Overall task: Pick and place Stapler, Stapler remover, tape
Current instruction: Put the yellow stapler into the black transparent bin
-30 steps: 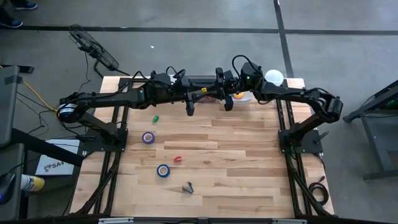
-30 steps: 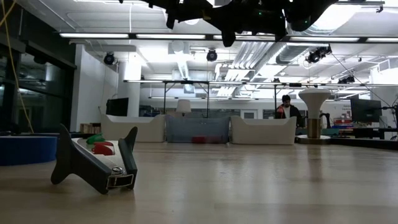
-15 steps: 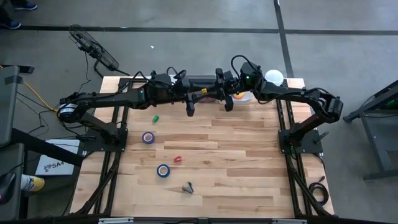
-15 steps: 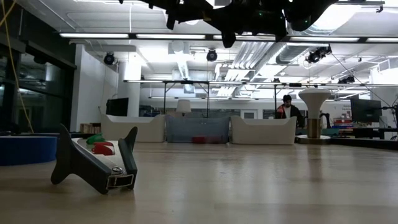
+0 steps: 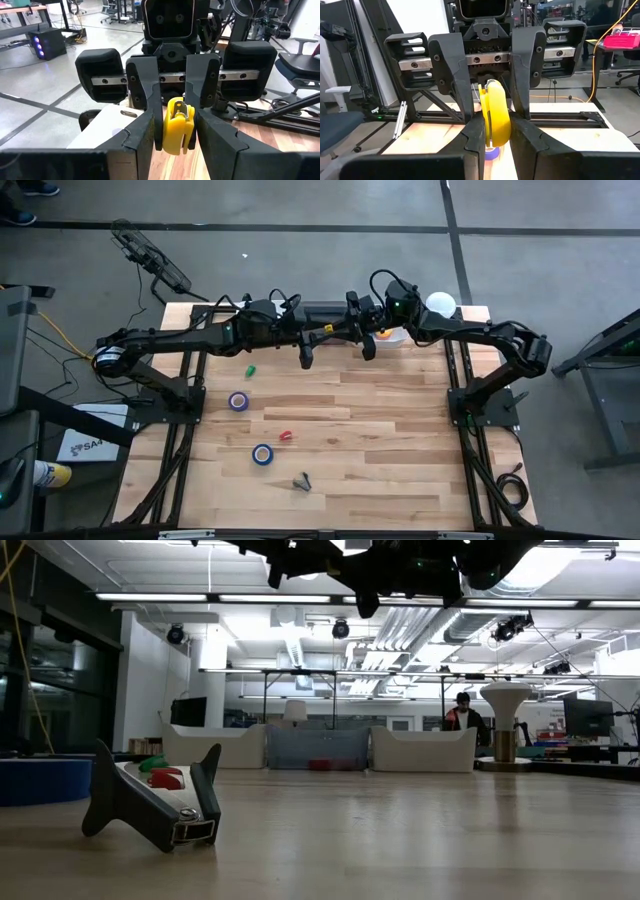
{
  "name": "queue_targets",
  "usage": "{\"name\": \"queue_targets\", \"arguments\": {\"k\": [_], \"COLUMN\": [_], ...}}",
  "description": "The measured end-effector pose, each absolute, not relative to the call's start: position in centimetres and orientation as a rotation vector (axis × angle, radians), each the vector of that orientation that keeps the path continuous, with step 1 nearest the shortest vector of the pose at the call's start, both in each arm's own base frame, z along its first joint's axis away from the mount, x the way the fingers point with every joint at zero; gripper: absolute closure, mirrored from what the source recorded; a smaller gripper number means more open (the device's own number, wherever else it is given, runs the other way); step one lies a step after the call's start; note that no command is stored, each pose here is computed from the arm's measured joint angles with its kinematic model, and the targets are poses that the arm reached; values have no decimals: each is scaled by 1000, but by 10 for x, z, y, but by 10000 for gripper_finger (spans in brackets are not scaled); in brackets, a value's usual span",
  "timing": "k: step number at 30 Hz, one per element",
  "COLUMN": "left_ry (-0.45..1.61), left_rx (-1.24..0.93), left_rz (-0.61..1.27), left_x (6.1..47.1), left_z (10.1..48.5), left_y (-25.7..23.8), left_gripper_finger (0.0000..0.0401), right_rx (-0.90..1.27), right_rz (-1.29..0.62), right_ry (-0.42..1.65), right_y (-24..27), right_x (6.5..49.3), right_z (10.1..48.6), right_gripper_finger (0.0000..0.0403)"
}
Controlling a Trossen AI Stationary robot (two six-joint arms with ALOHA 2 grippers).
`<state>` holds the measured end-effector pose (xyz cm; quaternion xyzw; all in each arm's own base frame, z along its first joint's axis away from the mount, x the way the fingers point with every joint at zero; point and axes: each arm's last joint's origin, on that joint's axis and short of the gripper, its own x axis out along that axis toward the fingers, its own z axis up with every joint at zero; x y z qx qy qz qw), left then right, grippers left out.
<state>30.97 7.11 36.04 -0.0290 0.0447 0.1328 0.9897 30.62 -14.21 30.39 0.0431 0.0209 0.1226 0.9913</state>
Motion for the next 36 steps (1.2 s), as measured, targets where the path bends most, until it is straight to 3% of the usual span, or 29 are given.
{"name": "queue_targets", "arguments": {"k": [10,20,24,28,36], "left_ry": [38,68,73,79,78], "left_rx": [-53,-56,-55,-55,-57], "left_rz": [266,266,268,268,260], "left_x": [310,308,309,309,309], "left_z": [371,369,368,367,367], "left_y": [71,71,71,71,71], "left_gripper_finger": [269,330,335,319,232], "right_rx": [112,98,92,99,91], "right_rz": [254,250,244,245,250], "right_ry": [67,71,62,50,36], "right_y": [-145,-145,-145,-146,-145], "right_x": [304,304,304,304,304], "right_z": [300,299,300,302,303], "right_gripper_finger": [350,350,350,350,350]}}
